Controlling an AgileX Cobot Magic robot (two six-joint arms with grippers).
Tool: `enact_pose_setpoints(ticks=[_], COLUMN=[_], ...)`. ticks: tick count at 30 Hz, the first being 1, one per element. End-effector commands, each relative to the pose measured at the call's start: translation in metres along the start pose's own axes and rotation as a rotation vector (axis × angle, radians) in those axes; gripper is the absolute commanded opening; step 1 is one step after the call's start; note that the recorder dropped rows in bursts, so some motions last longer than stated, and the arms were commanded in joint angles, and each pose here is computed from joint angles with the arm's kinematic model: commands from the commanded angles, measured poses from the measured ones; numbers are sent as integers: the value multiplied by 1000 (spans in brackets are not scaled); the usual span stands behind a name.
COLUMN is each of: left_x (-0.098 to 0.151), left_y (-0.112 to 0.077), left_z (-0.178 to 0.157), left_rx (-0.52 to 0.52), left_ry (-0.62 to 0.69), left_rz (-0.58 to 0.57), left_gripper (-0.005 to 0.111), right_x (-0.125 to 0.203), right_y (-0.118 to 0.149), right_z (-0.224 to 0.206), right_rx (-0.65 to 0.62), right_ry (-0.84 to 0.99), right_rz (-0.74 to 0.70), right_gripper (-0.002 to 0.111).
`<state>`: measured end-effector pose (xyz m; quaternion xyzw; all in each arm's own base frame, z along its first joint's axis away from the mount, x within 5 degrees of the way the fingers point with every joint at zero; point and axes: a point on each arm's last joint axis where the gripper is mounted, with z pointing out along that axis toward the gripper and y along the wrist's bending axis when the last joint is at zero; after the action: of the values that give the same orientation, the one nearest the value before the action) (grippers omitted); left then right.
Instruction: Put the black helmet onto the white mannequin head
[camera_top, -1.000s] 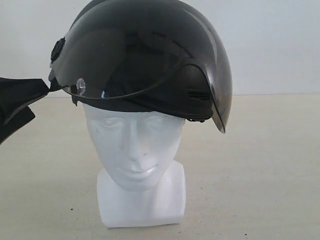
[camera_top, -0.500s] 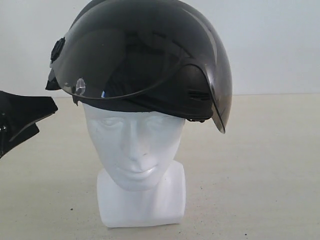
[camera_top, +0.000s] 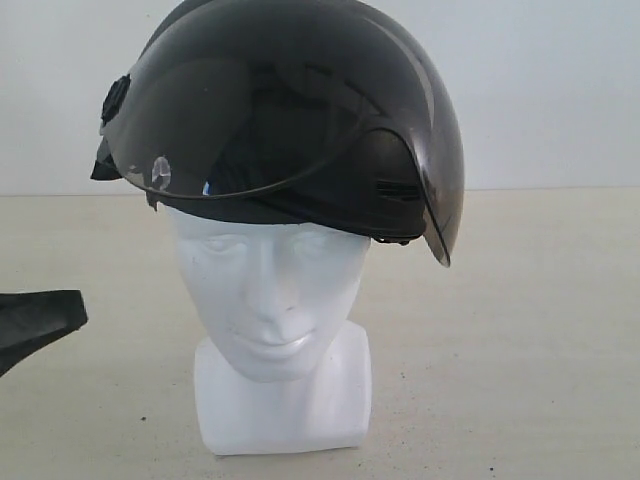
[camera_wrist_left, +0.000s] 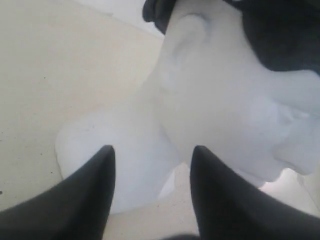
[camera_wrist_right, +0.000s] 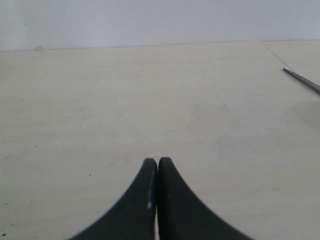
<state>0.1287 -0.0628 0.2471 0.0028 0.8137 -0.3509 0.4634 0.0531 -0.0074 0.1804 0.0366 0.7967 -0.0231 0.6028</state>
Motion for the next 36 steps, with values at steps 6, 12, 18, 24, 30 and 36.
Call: enact_pose_setpoints(ticks=[6,12,18,24,30,36], left_x=[10,11,2,-10,-40,-87], left_y=[-34,-42,-51,-54,-68,-64], left_z=[-70,-83,-91,-99,-122,-118], left_rx=[180,237,255,201,91,-125], left_ry=[-327,-388,-423,-492,-655,-757], left_rz=[207,228,253,290,400,365], left_gripper=[5,5,5,5,5,5], right_x=[-1,-13,-21,-49,-98,-177], right_y=[0,0,3,13,10,4], right_z=[0,-1,-3,-16,-46,-53], right_rx=[1,25,2,-173,-312,-93], right_ry=[-16,-146,-238,-564,-730,-268], right_rz=[-5,-288,-292,92,450,412], right_gripper=[0,0,0,0,0,0])
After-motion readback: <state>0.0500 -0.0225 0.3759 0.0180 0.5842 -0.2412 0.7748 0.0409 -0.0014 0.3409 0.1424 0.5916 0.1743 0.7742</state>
